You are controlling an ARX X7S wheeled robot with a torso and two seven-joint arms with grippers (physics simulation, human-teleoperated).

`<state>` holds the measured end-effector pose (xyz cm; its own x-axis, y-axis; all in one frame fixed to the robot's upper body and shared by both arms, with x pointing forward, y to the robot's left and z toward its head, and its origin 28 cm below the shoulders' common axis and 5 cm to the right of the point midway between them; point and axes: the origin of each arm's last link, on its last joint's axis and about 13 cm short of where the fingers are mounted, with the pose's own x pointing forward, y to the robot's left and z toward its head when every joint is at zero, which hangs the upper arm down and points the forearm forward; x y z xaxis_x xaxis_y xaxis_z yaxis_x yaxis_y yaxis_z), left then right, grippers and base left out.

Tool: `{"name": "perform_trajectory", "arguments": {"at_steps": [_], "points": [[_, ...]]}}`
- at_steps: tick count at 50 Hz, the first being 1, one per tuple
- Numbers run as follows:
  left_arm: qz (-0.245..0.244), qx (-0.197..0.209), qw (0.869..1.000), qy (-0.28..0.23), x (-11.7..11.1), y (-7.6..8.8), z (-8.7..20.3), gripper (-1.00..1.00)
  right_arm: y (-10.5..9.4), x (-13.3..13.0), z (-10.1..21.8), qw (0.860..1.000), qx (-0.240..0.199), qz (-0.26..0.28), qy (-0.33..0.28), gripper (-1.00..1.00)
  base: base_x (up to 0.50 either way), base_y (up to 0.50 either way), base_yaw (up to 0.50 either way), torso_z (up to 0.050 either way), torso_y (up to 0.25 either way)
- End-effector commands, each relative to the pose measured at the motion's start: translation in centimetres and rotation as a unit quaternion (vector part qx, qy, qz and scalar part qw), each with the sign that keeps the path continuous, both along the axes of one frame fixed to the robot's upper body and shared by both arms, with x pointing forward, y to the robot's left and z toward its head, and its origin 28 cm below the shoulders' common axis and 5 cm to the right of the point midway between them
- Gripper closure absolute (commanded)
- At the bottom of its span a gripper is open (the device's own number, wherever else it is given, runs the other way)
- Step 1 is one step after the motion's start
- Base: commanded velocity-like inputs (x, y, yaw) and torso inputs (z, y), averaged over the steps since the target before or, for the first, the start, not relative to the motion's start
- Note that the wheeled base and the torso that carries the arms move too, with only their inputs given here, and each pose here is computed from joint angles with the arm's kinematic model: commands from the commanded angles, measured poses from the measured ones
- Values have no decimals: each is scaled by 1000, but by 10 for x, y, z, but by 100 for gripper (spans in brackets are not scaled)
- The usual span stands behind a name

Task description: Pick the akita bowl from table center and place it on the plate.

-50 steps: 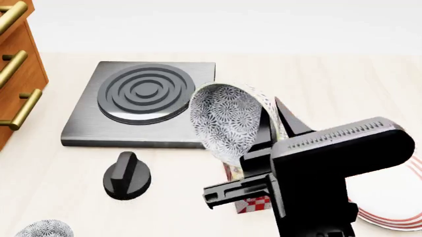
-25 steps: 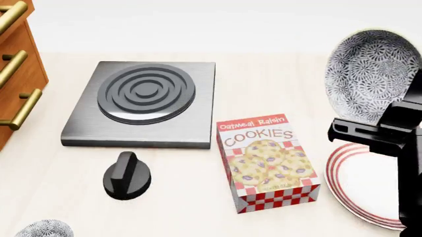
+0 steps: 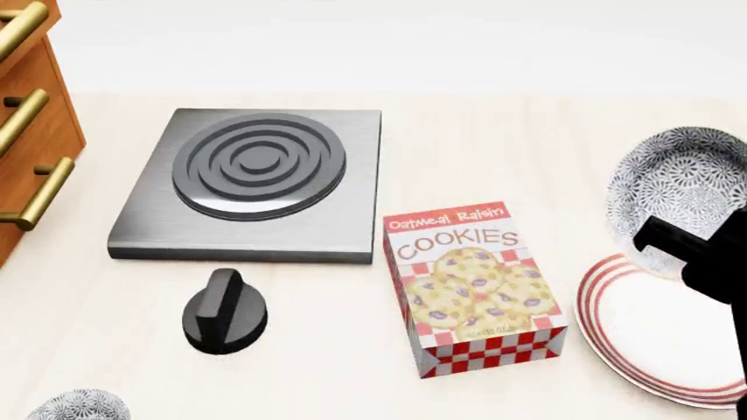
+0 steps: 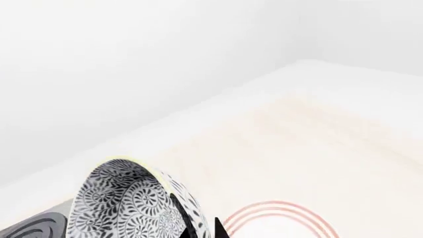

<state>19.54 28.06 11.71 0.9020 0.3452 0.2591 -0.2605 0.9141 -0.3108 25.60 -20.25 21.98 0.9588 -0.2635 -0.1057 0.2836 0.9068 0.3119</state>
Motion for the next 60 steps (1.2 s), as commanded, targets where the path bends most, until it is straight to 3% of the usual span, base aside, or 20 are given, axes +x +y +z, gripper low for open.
{"name": "perform_trajectory", "arguments": {"at_steps": [1,5,7,8,10,11,12,16,27,38,43,45,50,53,55,60], "points": [[0,0,1000,0,0,0,0,-100,-4,3,-2,1000,21,-2,20,100,0,0,0,0,0],[0,0,1000,0,0,0,0,-100,-4,3,-2,1000,21,-2,20,100,0,0,0,0,0],[-1,0,1000,-1,0,0,0,-100,-8,11,4,994,76,-4,83,100,0,0,0,0,0],[-1,0,1000,-1,1,-1,0,-100,-11,17,6,989,90,-31,113,100,0,0,0,0,0],[0,-1,1000,0,3,0,-1,-100,-15,25,8,984,92,-58,139,100,0,0,0,0,0],[2,0,1000,0,4,0,-1,-100,-16,27,8,985,70,-64,143,100,0,0,0,0,0],[5,1,1000,0,5,-1,-2,-100,-19,31,8,979,103,-64,161,100,0,0,0,0,0],[10,7,1000,-11,7,-2,-5,-100,-27,37,14,970,144,-69,185,100,0,0,0,0,0],[7,11,1000,-11,6,-2,-4,-100,-34,50,21,961,177,-83,194,100,0,0,0,0,1],[7,10,1000,-13,3,-3,-4,-100,-31,59,14,948,242,-28,202,100,0,0,0,0,0],[7,42,999,-14,2,-5,-4,-100,-32,60,14,947,252,-23,199,100,0,0,0,0,-124],[-3,20,1000,-14,1,-4,-3,-100,-32,60,13,946,256,-21,199,100,0,0,0,0,-250],[1,26,1000,-17,-1,-3,-3,-100,-35,62,11,944,269,-29,187,100,0,0,0,0,0],[-3,50,998,-25,-1,-4,-3,-100,-38,64,11,943,278,-34,182,100,0,0,0,0,-208],[-19,32,999,-28,-2,-6,-2,-100,-39,65,10,941,284,-35,181,100,0,0,0,5,-250],[-8,42,999,-23,-1,-5,-3,-100,-41,65,10,939,291,-38,177,100,0,0,0,8,-38]]}}
